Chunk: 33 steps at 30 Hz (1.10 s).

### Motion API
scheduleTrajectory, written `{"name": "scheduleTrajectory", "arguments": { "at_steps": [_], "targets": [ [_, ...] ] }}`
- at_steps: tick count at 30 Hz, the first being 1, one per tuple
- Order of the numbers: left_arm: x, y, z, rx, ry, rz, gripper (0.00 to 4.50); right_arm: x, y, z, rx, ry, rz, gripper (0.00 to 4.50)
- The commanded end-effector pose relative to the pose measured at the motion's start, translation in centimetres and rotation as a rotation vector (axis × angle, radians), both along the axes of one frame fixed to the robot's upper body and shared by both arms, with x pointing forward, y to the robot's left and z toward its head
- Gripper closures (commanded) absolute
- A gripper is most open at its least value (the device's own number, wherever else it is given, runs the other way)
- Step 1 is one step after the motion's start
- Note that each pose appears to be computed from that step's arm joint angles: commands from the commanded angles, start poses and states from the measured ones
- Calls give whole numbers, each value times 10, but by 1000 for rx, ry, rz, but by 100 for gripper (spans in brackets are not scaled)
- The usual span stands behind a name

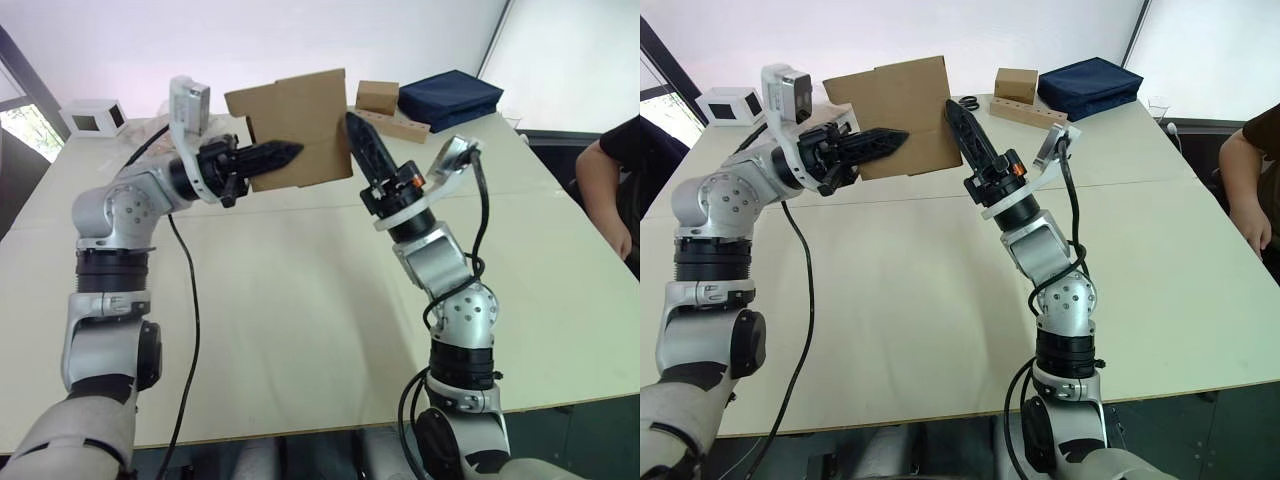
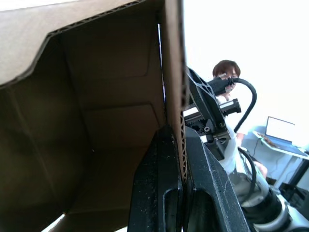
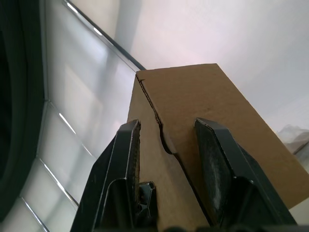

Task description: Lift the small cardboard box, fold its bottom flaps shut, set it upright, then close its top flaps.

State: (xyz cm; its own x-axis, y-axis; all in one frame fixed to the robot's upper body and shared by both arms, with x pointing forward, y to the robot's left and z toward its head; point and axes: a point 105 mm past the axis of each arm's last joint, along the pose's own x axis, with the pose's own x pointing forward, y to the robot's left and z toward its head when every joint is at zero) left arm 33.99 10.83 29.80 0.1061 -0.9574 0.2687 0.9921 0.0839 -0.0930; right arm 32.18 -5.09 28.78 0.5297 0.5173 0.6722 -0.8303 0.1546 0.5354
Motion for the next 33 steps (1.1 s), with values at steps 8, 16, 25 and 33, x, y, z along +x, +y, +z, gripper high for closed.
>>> {"name": "scheduleTrajectory", "arguments": {
  "at_steps": [8, 16, 25, 33],
  "targets": [
    [-8, -8, 8, -11, -37, -47, 450, -19, 5, 3, -22, -50, 44, 272],
    [-14, -6, 11, 7, -40, -75, 450, -19, -26, 4, -40, -65, 11, 272],
    [-16, -5, 9, -1, -15, -85, 450, -10, -43, 4, 10, -37, -38, 348],
    [-18, -6, 7, 1, 2, -93, 450, -8, -28, -3, -55, -35, -41, 446]
  ]
}}
